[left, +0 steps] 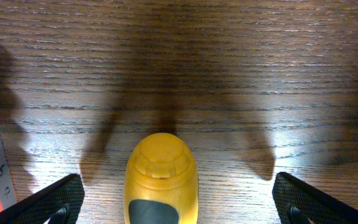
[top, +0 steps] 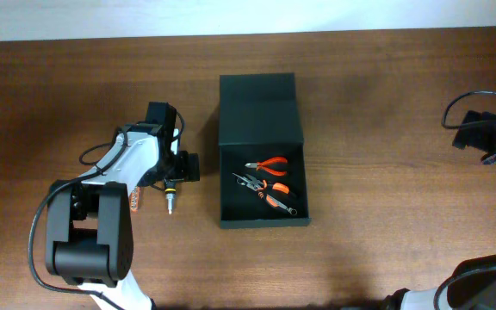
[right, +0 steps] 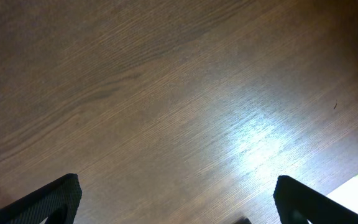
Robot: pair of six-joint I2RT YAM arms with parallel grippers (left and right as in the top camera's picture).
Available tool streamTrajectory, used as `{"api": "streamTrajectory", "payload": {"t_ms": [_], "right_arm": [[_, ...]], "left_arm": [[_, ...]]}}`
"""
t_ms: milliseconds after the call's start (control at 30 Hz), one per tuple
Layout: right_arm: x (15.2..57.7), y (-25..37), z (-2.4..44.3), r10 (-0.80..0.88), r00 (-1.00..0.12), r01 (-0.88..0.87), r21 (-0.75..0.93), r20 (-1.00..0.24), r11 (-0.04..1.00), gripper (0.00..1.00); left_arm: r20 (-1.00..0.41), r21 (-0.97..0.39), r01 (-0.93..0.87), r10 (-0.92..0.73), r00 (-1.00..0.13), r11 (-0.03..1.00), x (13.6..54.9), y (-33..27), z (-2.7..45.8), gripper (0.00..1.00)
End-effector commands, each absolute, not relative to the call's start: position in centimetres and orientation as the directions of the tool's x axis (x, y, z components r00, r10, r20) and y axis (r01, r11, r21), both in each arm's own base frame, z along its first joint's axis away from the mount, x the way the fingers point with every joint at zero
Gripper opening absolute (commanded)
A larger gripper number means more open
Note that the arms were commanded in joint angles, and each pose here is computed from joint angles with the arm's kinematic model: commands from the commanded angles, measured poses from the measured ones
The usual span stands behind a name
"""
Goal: Pack container
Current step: 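Lower the left gripper and close it on the screwdriver handle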
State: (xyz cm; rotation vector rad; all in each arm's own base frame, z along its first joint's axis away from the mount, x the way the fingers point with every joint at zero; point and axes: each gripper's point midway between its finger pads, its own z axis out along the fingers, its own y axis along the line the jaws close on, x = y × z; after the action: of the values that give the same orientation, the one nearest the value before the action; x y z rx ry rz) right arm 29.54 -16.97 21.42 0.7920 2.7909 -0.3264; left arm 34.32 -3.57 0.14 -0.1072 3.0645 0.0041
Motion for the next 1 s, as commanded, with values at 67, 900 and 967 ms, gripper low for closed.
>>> {"api": "streamTrajectory", "payload": {"t_ms": [67,900,967], "right_arm": [[29.2,-17.0,22.0,0.49,-0.823,0.544,-0.15,-0.288,0.825,0.99],[29.2,-17.0,22.0,0.49,-0.823,0.544,-0.15,-0.288,0.825,0.99],[29.2,-17.0,22.0,0.49,-0.823,0.544,-0.15,-0.288,0.825,0.99]], "left_arm": [[-0.061,-0.011,-0.061,-0.062,-0.996,0.998,34.0,-3.7,-0.2,0.99],[-0.032,0.044,-0.063,-0.062,-0.998,0.997,32.7,-2.7,-1.1,0.99],[-0.033,0.043,-0.063,-0.062,-0.998,0.997,32.7,-2.7,-1.1,0.99]]}}
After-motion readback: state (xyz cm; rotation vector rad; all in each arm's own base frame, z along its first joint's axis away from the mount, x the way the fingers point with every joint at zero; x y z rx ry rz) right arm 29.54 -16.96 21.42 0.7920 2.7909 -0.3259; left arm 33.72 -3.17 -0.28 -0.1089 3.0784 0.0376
